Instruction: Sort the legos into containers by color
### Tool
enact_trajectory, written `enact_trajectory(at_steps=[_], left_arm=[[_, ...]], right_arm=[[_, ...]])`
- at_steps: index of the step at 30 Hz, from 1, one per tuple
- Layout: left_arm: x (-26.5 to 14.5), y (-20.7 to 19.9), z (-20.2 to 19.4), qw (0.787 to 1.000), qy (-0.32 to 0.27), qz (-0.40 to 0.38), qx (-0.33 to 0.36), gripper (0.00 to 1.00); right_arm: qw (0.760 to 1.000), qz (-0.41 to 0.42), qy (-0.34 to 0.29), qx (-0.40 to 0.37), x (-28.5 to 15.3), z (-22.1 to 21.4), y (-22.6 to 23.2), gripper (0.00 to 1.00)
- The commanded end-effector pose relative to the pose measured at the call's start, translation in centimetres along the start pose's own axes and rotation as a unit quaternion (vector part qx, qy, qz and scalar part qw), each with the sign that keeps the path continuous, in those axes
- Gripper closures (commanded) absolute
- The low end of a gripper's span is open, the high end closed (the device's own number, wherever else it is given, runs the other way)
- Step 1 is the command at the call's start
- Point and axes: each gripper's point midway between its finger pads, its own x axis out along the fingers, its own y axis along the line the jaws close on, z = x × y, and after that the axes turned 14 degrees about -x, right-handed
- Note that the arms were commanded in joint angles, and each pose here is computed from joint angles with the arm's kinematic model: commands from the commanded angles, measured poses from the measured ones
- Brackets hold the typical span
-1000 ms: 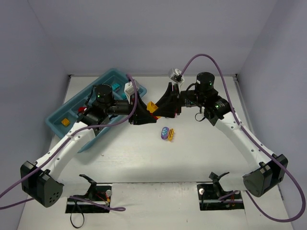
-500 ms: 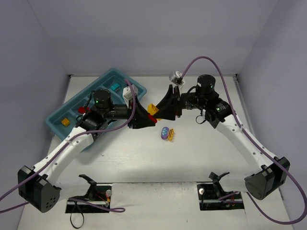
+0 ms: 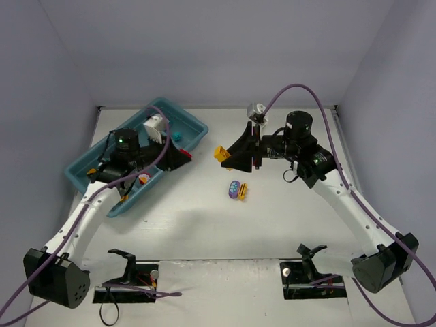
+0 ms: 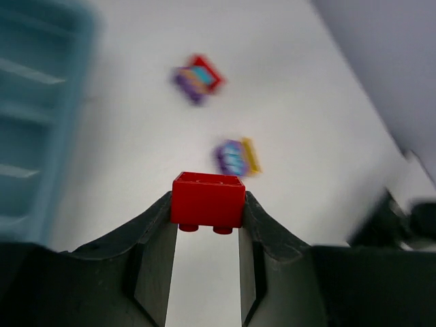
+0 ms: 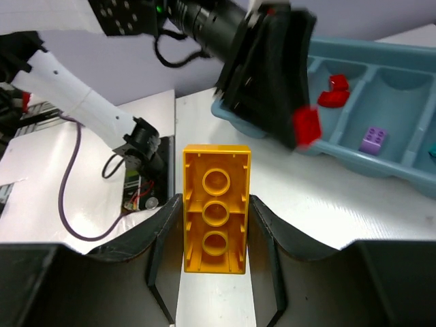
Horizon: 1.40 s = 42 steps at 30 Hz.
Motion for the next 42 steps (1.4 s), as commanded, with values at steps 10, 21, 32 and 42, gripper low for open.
enact_trajectory(at_steps=[10,21,32,42], left_arm=[[-10.4,20.9,4.3,0.846,-0.130,0.500,-0.136,0.90],[-11.0,26.6,5.4,0.818,-0.106,0.533,-0.186,0.40],[-7.1,12.3,6.9,0.912,-0.123,0.330,-0.210,0.35],[-2.0,-3.6,2.8,0.964,-0.057,0.125,-0.227,0.31]], right_arm=[[0.997,-0.080,0.006,-0.020,-1.3,-1.6,-1.2,1.00],[0.996,-0.082,0.035,-0.007,-1.1,-4.4,-1.7,1.00],[0.995,-0.076,0.061,-0.033,0.7,-5.8,-2.8,1.00],[0.991,-0.059,0.090,-0.076,3.7,-6.6,-2.3,1.00]])
